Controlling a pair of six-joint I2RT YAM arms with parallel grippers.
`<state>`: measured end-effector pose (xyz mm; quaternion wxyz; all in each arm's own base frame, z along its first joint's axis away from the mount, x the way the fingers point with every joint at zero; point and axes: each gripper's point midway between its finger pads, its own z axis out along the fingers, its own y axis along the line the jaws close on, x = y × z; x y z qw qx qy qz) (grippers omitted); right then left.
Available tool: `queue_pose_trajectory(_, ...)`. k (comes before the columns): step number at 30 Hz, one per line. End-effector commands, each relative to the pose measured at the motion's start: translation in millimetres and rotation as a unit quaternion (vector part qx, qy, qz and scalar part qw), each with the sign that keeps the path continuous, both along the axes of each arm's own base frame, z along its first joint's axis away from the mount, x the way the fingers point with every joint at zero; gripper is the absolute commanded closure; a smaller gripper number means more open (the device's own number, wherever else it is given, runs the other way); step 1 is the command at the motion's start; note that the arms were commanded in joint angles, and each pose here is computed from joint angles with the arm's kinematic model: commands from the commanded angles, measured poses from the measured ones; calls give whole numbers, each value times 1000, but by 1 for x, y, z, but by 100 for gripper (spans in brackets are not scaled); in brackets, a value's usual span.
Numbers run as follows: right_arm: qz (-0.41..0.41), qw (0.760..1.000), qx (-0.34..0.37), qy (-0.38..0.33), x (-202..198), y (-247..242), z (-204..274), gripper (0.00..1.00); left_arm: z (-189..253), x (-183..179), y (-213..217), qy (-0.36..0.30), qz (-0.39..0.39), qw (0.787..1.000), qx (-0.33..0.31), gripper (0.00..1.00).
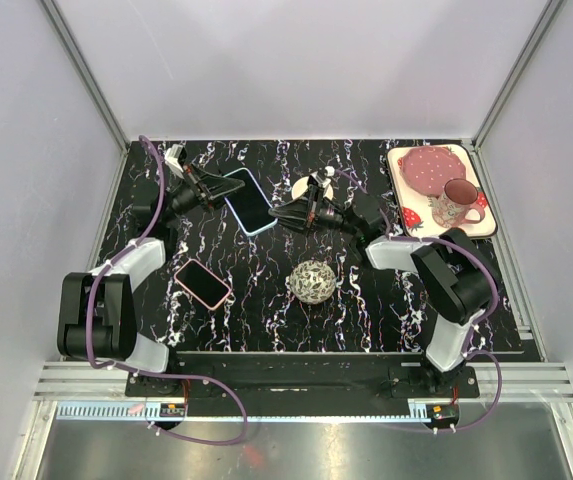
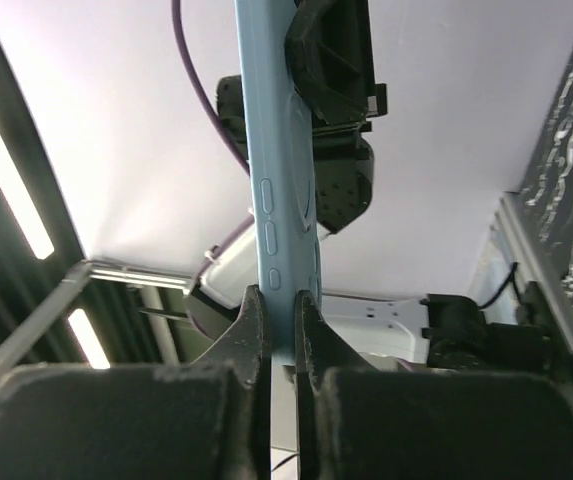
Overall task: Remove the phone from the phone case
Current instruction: Remove the phone case from the phone.
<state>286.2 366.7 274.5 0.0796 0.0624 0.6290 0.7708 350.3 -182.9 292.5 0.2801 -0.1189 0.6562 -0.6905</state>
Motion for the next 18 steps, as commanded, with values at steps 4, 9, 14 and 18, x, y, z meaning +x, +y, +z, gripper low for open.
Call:
queue_pose_trajectory(4,-1,986,165,26,-4,-18,72,100,98,-32,3,-190,18,981,-38,100)
queue_pose_trajectory(9,14,978,199,53,-2,-11,93,100,128,-50,10,-244,28,966,-85,100)
queue_pose_trajectory(14,18,973,221,59,2,-5,107,100,145,-60,15,-270,40,956,-112,100)
queue_pose_trajectory(18,36,966,247,68,4,6,123,100,165,-73,18,-300,33,944,-134,100)
